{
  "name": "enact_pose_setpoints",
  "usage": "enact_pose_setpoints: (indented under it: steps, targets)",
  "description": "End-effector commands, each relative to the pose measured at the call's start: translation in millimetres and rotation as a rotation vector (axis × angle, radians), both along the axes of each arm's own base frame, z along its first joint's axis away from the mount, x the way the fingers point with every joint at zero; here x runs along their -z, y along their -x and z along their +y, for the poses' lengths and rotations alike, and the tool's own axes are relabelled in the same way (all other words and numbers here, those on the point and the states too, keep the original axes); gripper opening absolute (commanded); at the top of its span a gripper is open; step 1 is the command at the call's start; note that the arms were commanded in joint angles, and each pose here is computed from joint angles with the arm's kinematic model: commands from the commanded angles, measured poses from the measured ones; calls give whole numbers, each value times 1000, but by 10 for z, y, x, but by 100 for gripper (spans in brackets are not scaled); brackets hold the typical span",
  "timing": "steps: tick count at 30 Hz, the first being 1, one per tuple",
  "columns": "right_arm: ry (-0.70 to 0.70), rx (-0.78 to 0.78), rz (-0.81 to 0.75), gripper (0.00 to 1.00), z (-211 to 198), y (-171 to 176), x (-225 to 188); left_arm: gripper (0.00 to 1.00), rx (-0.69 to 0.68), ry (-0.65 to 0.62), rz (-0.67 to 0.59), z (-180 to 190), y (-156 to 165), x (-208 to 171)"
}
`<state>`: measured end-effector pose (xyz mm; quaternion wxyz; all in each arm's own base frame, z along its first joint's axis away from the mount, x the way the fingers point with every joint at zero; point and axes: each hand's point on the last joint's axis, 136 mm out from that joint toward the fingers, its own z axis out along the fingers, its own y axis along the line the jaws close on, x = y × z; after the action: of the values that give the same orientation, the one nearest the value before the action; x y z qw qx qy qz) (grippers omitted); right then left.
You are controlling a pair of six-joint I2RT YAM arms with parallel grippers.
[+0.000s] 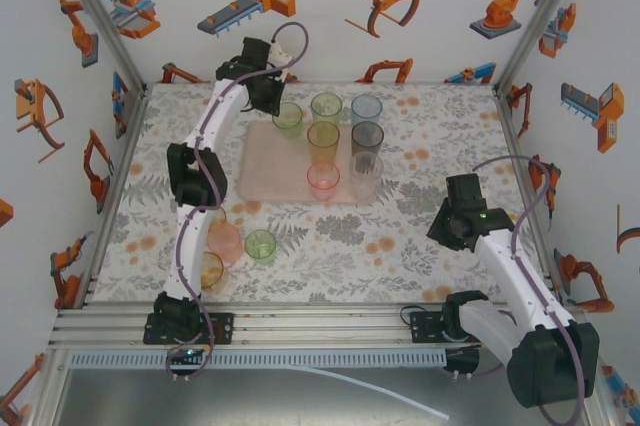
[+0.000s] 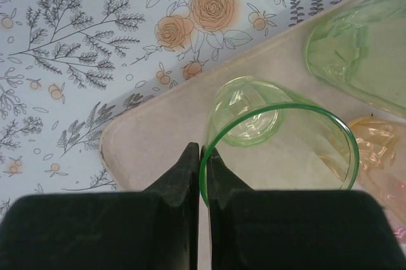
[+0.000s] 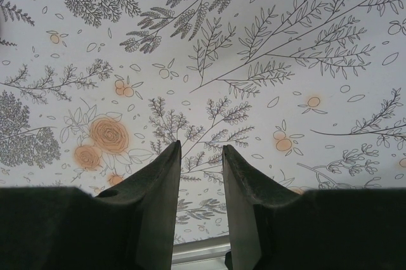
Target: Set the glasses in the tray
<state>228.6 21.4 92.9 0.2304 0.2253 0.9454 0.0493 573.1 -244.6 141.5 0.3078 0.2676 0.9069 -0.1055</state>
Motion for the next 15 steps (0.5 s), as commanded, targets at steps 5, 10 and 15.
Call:
enact_pose_setpoints:
  steps: [5,10,15]
  targets:
    - [14,29,-2,34,-52,0,10,12,15,24,-16,-183,-14,-6]
    - [14,29,0,34,-53,7,24,12,16,4,-20,-204,-12,35]
    - [14,29,-1,34,-54,15,37,12,11,-7,-27,-179,-20,19]
